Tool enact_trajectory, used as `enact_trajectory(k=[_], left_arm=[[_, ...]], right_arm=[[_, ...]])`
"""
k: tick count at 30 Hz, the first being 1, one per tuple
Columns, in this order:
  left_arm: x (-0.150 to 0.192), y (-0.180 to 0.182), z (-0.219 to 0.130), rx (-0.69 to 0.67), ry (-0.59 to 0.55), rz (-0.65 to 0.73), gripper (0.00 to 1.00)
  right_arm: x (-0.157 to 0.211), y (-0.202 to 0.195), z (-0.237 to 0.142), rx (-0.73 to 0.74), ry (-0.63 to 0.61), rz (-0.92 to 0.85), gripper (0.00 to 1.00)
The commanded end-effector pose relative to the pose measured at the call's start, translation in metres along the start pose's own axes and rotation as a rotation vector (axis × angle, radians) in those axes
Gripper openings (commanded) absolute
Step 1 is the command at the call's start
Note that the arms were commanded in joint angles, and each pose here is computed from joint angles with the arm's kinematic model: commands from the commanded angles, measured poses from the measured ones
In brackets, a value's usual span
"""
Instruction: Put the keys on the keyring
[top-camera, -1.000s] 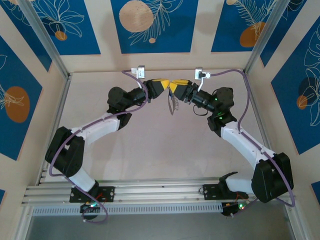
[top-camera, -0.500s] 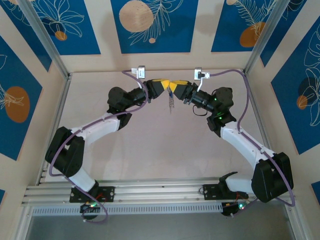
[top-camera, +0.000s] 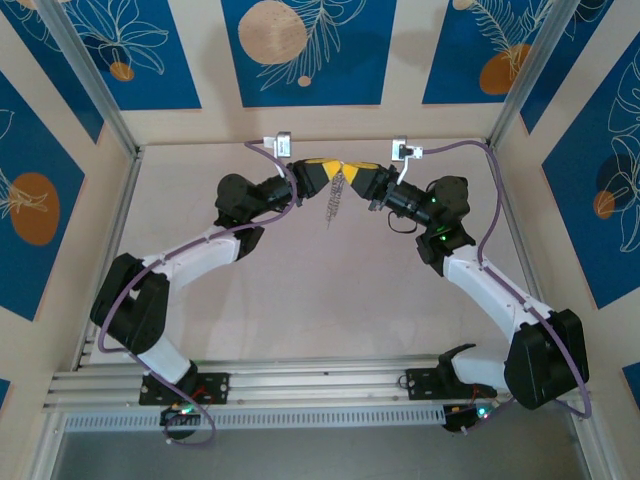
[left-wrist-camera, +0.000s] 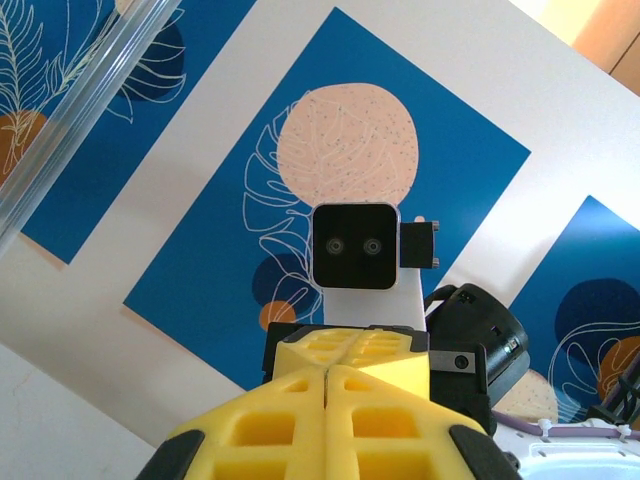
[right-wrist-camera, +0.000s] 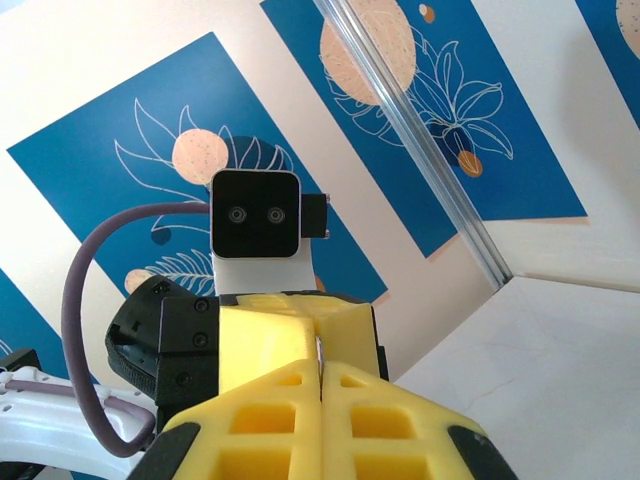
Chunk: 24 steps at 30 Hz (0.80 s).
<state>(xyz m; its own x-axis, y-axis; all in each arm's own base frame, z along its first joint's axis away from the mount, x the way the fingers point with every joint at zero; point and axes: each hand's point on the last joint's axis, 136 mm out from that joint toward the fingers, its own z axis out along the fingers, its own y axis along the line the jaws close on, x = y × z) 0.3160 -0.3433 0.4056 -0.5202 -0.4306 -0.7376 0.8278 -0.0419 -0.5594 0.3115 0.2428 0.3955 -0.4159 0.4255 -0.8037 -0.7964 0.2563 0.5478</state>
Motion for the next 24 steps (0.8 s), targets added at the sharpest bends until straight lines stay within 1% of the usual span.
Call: enact_trajectory(k=[1, 3, 4, 5, 12, 14, 17, 21, 24], left_arm=[[-0.011, -0.021, 0.002, 0.049, -0.028, 0.065, 0.0], [-0.011, -0.021, 0.002, 0.049, -0.028, 0.067, 0.0], [-0.011, -0.022, 0.002, 0.049, -0.027, 0.068, 0.0], [-0.011, -0.021, 0.001, 0.047, -0.026, 0.069, 0.0], [-0.009, -0.026, 0.0, 0.042, 0.007, 0.106, 0.01], [-0.006, -0.026, -0.001, 0.024, 0.021, 0.122, 0.14], [-0.005, -0.025, -0.007, -0.015, 0.037, 0.149, 0.28], [-0.007, -0.028, -0.015, -0.052, 0.071, 0.186, 0.38], [-0.008, -0.025, -0.024, -0.103, 0.109, 0.217, 0.45]], right_arm=[[-0.002, 0.011, -0.002, -0.028, -0.004, -0.028, 0.08], [-0.001, 0.011, 0.0, -0.032, 0.001, -0.026, 0.07], [-0.001, 0.012, 0.0, -0.036, 0.004, -0.025, 0.05], [0.0, 0.013, 0.001, -0.04, 0.008, -0.025, 0.0], [0.001, 0.014, 0.0, -0.037, 0.02, -0.035, 0.0], [0.002, 0.013, -0.002, -0.036, 0.025, -0.035, 0.0], [0.001, 0.013, -0.003, -0.041, 0.045, -0.037, 0.0], [0.001, 0.014, -0.004, -0.054, 0.094, -0.041, 0.0], [0.003, 0.017, -0.006, -0.083, 0.166, -0.053, 0.0]])
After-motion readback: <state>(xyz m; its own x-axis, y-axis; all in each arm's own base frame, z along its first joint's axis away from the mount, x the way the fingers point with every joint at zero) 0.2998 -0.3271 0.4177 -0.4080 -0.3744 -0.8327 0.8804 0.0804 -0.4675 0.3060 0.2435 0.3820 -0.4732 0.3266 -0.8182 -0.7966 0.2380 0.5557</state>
